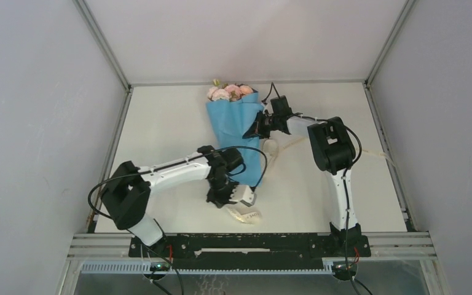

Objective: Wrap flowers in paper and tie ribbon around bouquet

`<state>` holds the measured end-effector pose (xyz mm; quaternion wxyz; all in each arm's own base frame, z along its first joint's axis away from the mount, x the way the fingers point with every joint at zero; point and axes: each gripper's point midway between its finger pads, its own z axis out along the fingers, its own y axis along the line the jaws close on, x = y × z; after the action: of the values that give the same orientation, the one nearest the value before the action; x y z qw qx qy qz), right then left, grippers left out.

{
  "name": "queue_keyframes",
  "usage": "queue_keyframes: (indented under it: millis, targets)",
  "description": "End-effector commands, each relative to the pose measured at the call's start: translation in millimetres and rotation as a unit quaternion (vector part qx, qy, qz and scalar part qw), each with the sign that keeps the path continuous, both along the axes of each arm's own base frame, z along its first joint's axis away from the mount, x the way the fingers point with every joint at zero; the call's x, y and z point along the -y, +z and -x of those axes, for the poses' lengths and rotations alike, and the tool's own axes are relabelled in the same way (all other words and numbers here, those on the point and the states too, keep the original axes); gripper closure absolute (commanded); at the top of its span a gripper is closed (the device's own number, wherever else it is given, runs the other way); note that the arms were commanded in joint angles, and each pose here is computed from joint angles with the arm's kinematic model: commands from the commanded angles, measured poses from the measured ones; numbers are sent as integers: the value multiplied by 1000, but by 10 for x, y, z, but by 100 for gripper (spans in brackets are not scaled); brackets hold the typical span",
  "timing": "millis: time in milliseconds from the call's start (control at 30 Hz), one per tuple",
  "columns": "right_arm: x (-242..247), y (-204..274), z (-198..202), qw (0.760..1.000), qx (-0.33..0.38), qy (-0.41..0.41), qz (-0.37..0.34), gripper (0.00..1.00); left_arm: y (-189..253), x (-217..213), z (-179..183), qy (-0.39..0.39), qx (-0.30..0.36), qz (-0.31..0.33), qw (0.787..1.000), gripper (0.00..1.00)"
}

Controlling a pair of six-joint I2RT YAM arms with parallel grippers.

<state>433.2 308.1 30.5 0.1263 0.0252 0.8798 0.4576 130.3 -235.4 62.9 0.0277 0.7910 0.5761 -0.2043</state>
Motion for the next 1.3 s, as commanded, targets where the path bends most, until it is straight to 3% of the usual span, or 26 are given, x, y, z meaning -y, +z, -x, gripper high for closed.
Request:
queue_keyframes:
  millis: [0, 167, 267, 333, 433, 600, 767, 867, 1000, 1167, 1267]
  targets:
    - [66, 458, -180, 999, 36, -12, -12, 100, -136, -912, 51, 83, -28, -117, 989, 100]
    - [64, 671, -263, 999, 44, -14, -25, 100, -174, -1491, -352, 194, 16, -164, 967, 100]
    - [53, 776, -269, 998, 49, -11, -24, 100, -203, -1781, -730, 278, 46, -185, 941, 100]
    - [84, 788, -252, 999, 47, -13, -17, 100, -204, -2020, -1086, 347, 84, -195, 913, 100]
    - [109, 791, -216, 999, 42, -13, -14, 100, -138, -2393, -1703, 468, 133, -195, 851, 100]
    - [122, 823, -150, 999, 36, -7, -13, 100, 99, -2488, -2458, 618, 154, -108, 764, 100]
    - [157, 786, 9, 1000, 28, 0, -7, 100, 881, -2294, -3047, 688, 204, 56, 694, 100]
    - [197, 666, 114, 1000, 19, -4, -3, 100, 1459, -2081, -3155, 686, 200, 140, 686, 100]
    - [196, 513, 252, 1000, 5, -6, 0, 100, 2068, -1805, -3066, 661, 195, 205, 695, 100]
    - [106, 325, 361, 1000, -9, 6, 9, 100, 2549, -1219, -2752, 591, 188, 265, 738, 100]
    - [83, 285, 354, 1000, -12, 3, 9, 100, 2465, -695, -2558, 548, 137, 282, 775, 100]
